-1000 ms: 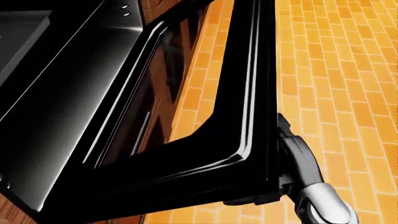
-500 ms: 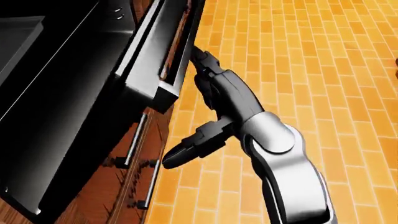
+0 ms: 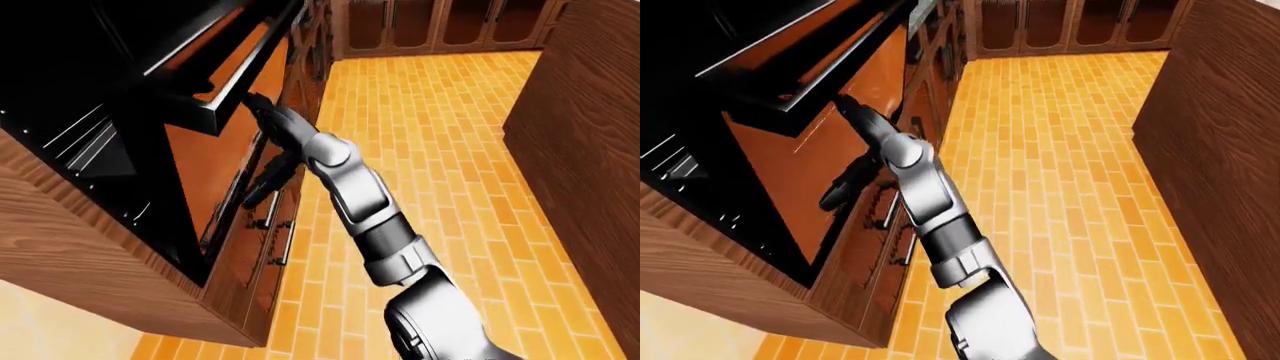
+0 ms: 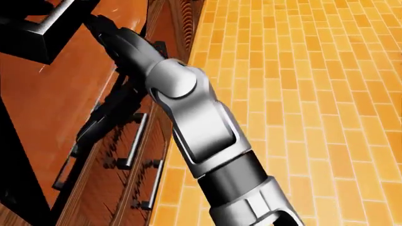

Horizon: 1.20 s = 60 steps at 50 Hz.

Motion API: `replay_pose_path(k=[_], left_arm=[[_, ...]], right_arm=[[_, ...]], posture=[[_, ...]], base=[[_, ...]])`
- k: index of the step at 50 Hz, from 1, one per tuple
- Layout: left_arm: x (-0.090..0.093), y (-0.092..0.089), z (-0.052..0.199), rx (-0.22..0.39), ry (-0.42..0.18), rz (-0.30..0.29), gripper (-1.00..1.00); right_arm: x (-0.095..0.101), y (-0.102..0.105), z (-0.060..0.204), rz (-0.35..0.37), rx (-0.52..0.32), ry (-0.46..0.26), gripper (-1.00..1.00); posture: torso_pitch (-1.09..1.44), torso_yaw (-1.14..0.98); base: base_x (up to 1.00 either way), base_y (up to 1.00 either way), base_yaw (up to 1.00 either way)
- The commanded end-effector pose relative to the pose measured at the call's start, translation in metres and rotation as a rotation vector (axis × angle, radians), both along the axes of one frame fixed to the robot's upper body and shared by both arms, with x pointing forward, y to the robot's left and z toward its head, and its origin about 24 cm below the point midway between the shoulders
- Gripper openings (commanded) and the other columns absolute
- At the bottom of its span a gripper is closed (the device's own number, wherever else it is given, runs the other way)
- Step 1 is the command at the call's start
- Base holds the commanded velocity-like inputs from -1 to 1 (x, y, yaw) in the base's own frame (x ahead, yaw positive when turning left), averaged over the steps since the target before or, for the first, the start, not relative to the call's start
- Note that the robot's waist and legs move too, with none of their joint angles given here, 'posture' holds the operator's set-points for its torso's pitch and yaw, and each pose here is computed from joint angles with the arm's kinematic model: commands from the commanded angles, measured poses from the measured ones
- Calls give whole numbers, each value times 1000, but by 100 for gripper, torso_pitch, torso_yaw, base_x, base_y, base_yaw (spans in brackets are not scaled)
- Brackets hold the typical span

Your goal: Close the oven door.

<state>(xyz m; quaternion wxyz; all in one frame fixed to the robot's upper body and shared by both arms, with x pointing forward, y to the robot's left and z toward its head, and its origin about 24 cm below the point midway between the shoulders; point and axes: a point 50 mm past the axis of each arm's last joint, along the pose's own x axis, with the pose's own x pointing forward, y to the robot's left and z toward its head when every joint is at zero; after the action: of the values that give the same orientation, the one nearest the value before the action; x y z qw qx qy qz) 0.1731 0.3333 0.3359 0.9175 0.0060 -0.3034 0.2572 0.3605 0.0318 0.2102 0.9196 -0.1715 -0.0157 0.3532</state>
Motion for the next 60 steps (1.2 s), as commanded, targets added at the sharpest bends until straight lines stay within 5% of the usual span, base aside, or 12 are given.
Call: replay_pose_path(k=[1, 11, 26, 60], left_arm=[[-9, -2, 13, 39, -63, 9, 100], [-13, 1, 15, 37, -70, 17, 100], [-15, 4, 15, 34, -72, 22, 100], [-21, 10, 15, 24, -76, 34, 100]], right_arm=[[-10, 21, 28, 71, 34, -112, 100], [-27, 75, 33, 195, -29, -156, 100], [-49, 111, 23, 278, -92, -173, 100], [-64, 137, 18, 317, -125, -158, 100]], posture=[[0, 0], [0, 0], [0, 0], [0, 0]], base=[[0, 0, 0], [0, 0, 0], [0, 0, 0], [0, 0, 0]])
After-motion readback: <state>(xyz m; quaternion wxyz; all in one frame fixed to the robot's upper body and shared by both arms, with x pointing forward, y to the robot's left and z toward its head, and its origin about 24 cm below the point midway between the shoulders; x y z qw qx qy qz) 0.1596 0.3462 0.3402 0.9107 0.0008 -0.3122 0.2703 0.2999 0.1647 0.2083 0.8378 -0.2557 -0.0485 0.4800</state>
